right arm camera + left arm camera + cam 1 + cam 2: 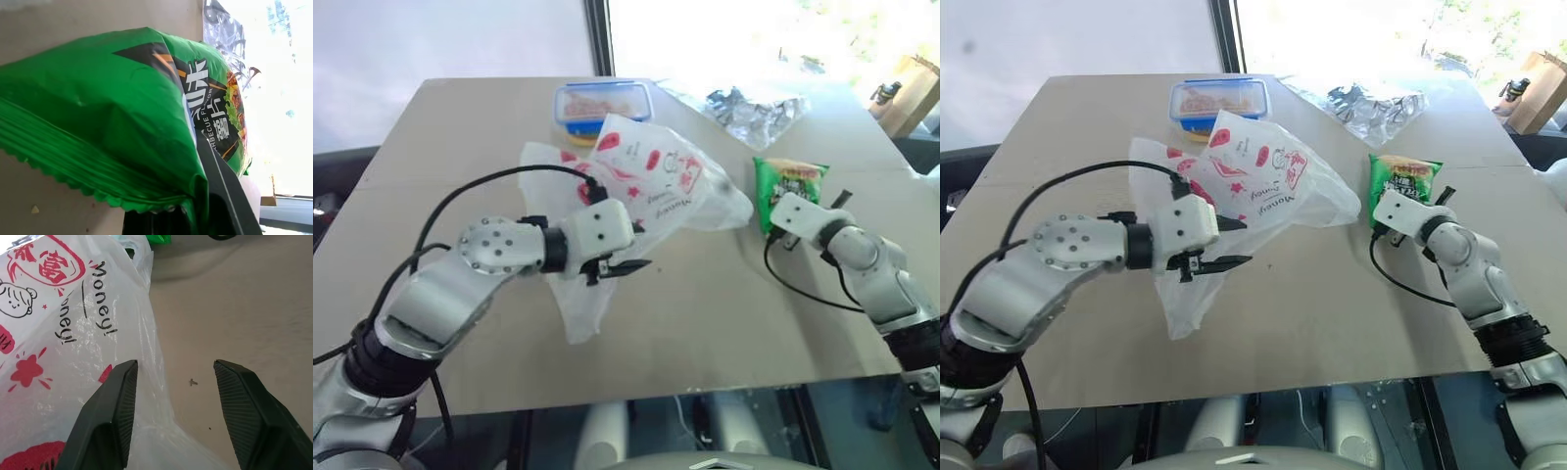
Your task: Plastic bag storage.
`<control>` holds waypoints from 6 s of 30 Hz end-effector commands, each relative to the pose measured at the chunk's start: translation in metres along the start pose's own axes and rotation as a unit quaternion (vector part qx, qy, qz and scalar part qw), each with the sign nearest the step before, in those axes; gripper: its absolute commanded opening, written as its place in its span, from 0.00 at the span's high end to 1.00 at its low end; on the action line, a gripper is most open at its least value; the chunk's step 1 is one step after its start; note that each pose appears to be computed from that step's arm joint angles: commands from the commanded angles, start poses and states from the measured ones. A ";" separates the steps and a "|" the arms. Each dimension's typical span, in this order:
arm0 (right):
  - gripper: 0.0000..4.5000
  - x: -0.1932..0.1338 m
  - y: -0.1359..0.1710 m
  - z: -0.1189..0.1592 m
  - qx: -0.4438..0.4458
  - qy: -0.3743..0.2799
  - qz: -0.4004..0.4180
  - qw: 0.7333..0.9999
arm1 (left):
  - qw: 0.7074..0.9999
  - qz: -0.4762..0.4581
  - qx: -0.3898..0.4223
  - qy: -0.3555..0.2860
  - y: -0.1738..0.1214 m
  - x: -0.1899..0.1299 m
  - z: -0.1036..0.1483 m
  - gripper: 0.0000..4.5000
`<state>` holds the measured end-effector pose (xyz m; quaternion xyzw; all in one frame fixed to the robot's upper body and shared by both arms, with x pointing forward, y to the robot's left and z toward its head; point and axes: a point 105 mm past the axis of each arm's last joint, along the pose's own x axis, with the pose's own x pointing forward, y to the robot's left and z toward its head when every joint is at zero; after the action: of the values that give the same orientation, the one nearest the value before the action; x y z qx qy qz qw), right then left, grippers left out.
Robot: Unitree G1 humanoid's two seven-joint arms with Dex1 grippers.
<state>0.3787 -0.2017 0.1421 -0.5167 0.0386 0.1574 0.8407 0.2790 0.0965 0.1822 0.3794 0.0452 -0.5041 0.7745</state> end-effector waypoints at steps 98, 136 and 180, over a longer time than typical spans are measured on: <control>0.01 -0.016 -0.029 0.136 0.214 -0.197 0.035 0.956 | 0.881 0.162 -0.391 -0.211 0.115 -0.047 0.029 1.00; 1.00 0.034 0.000 0.150 0.366 -0.230 0.146 0.890 | 0.860 -0.050 -0.501 -0.081 -0.062 -0.121 -0.023 0.01; 1.00 -0.149 -0.258 0.207 0.438 -0.515 0.014 0.737 | 0.688 0.122 -0.461 -0.547 0.200 -0.171 0.103 0.99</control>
<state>0.3231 -0.1471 0.4725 0.0851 -0.2755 0.3877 0.8755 0.3391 0.1980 0.4188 -0.3839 -0.1705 -0.4271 0.8007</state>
